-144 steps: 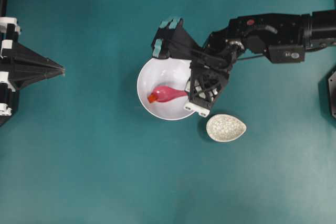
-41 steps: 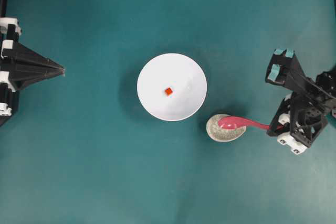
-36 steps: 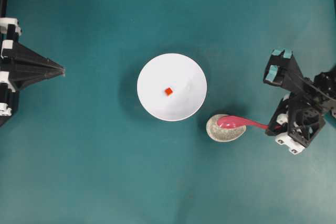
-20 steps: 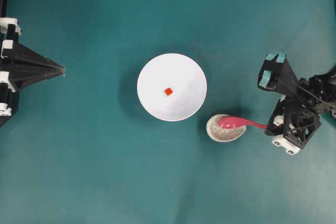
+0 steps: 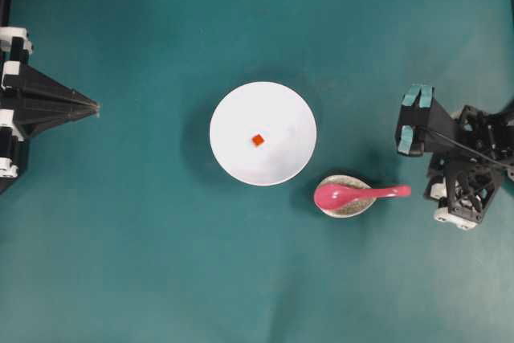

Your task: Grip the spoon and scoop the red block from the bowl with right arm.

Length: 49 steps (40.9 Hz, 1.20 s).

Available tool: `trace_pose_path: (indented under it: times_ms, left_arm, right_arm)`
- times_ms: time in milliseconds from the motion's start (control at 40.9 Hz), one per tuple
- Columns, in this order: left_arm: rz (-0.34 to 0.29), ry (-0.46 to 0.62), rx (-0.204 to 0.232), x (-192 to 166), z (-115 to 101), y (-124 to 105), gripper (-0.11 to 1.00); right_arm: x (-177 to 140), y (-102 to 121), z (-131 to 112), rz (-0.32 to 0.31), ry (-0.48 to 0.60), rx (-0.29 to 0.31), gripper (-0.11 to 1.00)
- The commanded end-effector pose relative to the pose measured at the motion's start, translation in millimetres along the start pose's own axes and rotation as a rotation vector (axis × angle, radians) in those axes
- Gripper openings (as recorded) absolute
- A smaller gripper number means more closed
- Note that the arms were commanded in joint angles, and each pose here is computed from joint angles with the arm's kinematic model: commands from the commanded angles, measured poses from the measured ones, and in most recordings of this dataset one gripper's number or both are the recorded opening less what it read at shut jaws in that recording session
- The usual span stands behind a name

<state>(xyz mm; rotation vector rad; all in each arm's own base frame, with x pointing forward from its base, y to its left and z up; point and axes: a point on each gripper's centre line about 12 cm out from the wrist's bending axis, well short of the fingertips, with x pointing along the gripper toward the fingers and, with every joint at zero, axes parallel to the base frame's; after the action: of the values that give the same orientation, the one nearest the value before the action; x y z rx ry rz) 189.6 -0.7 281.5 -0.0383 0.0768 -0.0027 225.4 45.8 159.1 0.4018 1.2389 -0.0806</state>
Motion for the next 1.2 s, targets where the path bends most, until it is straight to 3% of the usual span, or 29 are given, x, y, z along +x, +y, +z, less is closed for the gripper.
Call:
trace_pose_path:
  times_ms: [0, 98, 244, 415, 537, 855, 1172]
  left_arm:
    - [0.001, -0.023, -0.002, 2, 10, 0, 0.00]
    - [0.000, -0.026, -0.002, 2, 11, 0, 0.00]
    - [0.000, -0.023, -0.020, 2, 10, 0, 0.00]
    - [0.000, -0.022, -0.040, 1, 10, 0, 0.00]
    - [0.001, -0.012, -0.042, 2, 9, 0, 0.00]
    - [0.004, 0.009, -0.042, 0, 8, 0, 0.00]
    - [0.021, 0.009, -0.045, 0, 7, 4, 0.00]
  right_arm:
    - [-9, 8, 10, 0.023, -0.135, -0.092, 0.52]
    - [-12, 12, 11, 0.087, -0.337, -0.185, 0.52]
    - [-2, 3, 0, 0.192, -0.548, -0.172, 0.54]
    - [8, -10, -18, 0.262, -0.707, -0.174, 0.53]
    - [16, -15, -26, 0.279, -0.739, -0.170, 0.53]
    - [46, -10, -38, 0.281, -0.701, -0.175, 0.53]
    - [54, -17, -39, 0.184, -0.776, -0.174, 0.53]
